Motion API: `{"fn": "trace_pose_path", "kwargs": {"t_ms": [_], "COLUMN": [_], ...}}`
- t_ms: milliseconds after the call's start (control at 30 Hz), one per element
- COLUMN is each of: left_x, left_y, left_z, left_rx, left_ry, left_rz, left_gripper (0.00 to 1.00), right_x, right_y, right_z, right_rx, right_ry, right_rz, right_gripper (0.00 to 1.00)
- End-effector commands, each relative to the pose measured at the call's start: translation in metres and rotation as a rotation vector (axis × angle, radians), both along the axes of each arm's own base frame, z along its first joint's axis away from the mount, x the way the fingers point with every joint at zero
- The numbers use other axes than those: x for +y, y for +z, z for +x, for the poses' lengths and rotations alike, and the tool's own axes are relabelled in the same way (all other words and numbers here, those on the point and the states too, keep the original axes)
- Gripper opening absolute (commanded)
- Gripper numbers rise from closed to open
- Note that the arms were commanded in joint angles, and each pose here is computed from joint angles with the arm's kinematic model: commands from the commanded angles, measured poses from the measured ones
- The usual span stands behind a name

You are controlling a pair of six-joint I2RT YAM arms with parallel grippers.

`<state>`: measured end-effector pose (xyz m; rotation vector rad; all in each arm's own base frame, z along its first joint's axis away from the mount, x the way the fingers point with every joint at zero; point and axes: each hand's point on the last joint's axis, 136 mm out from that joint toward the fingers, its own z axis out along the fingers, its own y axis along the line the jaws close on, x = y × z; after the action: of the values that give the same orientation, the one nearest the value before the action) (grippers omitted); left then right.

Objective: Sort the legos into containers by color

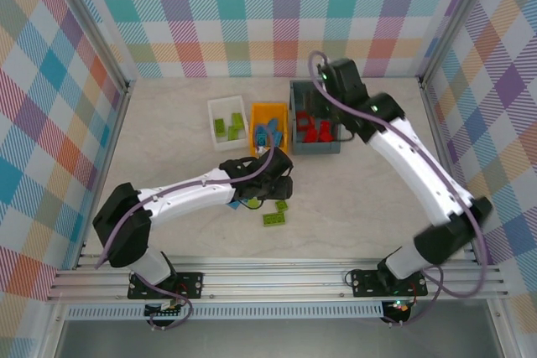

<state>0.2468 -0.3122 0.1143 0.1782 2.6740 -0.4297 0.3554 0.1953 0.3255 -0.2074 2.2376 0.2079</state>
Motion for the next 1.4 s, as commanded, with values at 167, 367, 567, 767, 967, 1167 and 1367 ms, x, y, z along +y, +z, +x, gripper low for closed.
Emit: {"fn": "trace_pose_path", "kwargs": {"t_ms": [167,367,567,767,967,1167,1367], "left_x": [-0.007,-0.010,-0.013,-0.007,-0.011,-0.012,-0.013], "left_y": [-0.040,-0.055,-0.073,-0.070,-0.078,-0.086,-0.072], "left_z": [-0.012,-0.005,-0.006,-0.006,-0.009,-0.011,-0.006], "left_rx": [0.108,0.134,0.175,0.148,0.150,0.152,0.091], "left_ry": [0.105,0.176,0.198,0.211,0.200,0.191,0.192], "left_rz": [0.128,0.182,0.218,0.245,0.251,0.270,0.256], "left_gripper": [0.61,0.62,0.63,0.63,0.59,0.48,0.26], "right_x": [0.005,-0.004,-0.021,-0.019,-0.017,-0.019,-0.015], "right_y": [-0.060,-0.048,-0.040,-0.045,-0.048,-0.052,-0.055], "right_z": [-0.104,-0.158,-0.173,-0.172,-0.170,-0.170,-0.172], "right_rx": [0.185,0.166,0.159,0.170,0.179,0.187,0.200], "right_ry": [0.181,0.331,0.312,0.305,0.305,0.295,0.307], "right_rz": [0.190,0.287,0.282,0.289,0.286,0.277,0.293], "right_gripper": [0.61,0.65,0.65,0.64,0.63,0.63,0.61]}}
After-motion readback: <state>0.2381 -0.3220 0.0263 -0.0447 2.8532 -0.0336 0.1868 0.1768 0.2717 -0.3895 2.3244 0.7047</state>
